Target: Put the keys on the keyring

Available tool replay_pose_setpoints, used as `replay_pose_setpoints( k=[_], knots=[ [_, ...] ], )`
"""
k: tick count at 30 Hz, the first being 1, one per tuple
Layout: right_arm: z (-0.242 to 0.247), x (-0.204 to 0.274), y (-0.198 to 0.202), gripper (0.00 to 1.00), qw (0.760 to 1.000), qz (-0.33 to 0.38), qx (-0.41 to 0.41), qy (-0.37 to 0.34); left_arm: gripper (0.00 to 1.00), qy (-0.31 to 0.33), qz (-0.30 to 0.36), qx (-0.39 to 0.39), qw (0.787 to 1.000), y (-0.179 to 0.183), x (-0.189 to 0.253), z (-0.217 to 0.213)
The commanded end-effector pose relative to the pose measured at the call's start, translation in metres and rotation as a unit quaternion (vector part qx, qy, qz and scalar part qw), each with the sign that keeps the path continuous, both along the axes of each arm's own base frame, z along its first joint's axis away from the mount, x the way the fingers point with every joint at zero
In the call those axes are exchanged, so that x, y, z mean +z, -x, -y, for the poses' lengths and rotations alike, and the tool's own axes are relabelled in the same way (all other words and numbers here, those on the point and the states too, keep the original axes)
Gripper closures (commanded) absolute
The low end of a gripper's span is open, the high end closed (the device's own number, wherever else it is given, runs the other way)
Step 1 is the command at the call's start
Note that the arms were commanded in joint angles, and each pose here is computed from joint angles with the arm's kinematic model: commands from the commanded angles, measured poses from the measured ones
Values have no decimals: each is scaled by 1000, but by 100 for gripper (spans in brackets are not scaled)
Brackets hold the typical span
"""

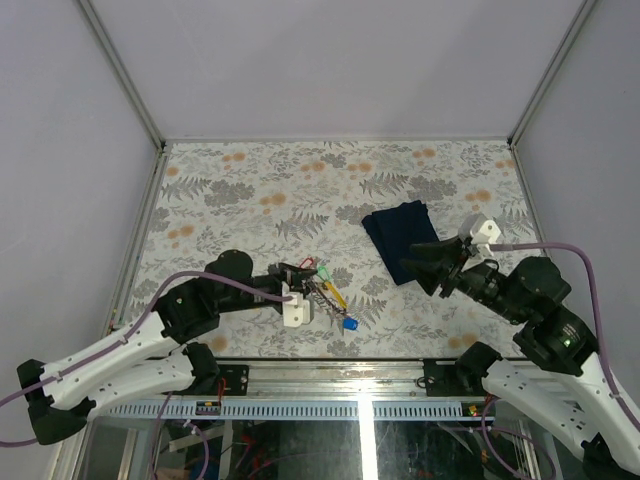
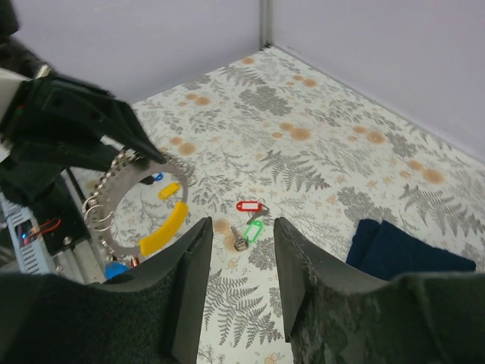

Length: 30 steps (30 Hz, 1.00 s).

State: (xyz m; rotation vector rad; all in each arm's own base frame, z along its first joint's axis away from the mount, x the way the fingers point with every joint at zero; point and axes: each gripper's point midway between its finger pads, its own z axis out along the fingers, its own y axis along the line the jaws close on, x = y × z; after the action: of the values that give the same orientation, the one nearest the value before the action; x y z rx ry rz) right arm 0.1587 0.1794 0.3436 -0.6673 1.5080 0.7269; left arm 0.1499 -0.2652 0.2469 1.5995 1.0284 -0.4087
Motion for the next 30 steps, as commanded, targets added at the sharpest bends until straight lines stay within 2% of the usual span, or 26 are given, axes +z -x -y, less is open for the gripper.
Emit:
replay_pose_setpoints(
  k=[1,4,10,20,26,30],
  knots=[
    [-14,11,23,56,994,67,89,10,100,6,72,-24,997,0,27,0],
    [-22,2,36,58,987,83,137,20,100,15,80,-31,996,1,36,3],
    [-30,-2,44,59,979,98,177,25,100,32,80,-46,995,6,47,7],
    [-49,-12,53,57,971,16,236,25,100,52,72,-61,994,14,59,8],
    [-58,-4,67,57,959,2,283,-4,100,65,76,-70,993,19,66,8],
    [-65,2,73,50,949,-13,313,-29,100,69,80,-72,992,21,68,6]
  ],
)
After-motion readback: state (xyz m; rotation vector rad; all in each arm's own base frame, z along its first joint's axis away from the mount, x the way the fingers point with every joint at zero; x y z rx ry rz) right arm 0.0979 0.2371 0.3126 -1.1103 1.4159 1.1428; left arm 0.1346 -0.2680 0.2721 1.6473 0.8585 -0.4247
